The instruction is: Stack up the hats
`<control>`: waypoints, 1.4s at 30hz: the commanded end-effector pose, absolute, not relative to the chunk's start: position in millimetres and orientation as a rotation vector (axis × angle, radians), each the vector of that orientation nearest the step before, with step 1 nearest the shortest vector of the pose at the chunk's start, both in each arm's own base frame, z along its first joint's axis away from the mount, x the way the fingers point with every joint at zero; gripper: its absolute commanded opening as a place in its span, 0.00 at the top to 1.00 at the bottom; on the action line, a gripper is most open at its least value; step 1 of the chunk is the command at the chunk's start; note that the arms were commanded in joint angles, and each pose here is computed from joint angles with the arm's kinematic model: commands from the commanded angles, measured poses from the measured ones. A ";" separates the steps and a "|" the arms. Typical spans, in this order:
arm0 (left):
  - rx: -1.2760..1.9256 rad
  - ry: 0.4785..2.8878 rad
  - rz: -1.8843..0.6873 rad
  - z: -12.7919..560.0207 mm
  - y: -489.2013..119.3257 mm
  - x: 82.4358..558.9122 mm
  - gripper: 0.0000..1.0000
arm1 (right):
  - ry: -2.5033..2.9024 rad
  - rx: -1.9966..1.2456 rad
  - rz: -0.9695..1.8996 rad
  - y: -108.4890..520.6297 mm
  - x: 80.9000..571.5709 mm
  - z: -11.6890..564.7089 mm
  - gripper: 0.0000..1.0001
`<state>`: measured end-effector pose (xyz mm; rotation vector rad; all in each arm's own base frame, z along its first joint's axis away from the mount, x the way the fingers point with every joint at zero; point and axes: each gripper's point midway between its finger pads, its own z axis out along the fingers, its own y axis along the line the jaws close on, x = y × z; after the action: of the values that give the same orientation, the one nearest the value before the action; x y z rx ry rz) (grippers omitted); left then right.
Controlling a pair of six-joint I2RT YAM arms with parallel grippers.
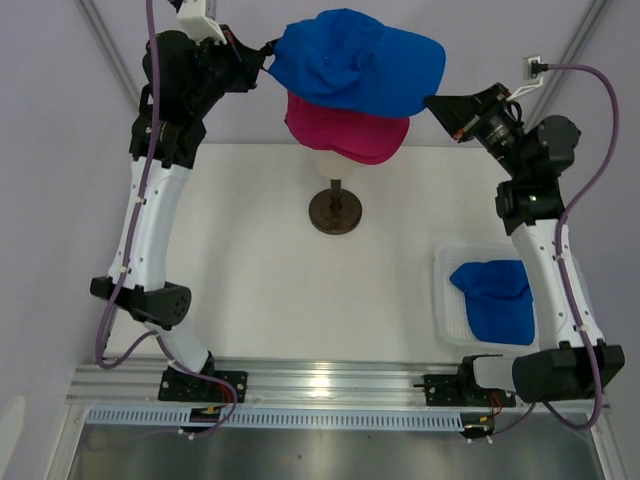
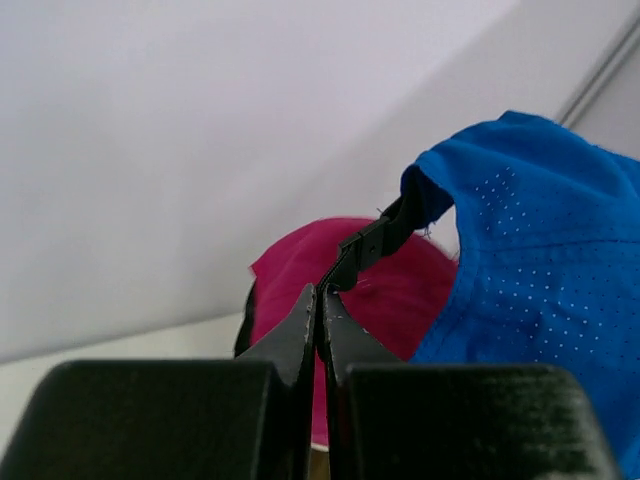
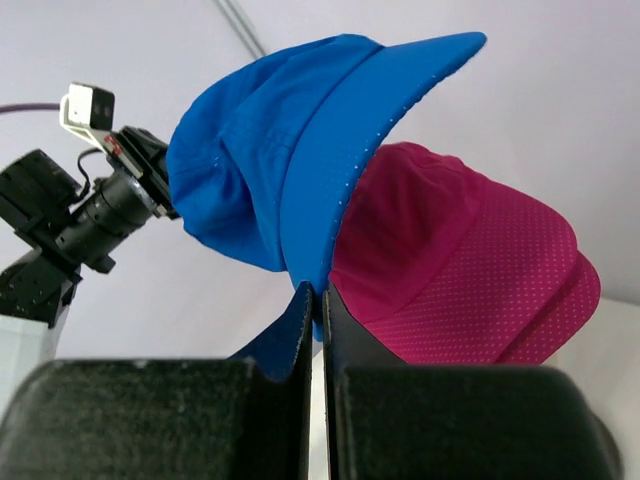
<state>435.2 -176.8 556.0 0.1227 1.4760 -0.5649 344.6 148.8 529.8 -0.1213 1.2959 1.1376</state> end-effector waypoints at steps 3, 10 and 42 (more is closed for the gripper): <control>0.000 1.540 -0.598 539.5 -133.0 458.7 0.99 | 1.282 0.040 1.135 144.5 395.4 539.2 1.00; -0.027 1.607 -0.626 517.9 -118.8 472.3 0.99 | 1.376 0.132 1.216 152.4 420.5 522.2 1.00; 0.048 1.795 -0.712 458.6 -114.4 459.5 0.99 | 1.465 0.229 1.347 164.8 387.6 509.5 1.00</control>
<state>463.5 -133.2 439.2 0.0366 1.8370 -0.7653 404.4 175.9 472.8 0.2249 1.5672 1.3617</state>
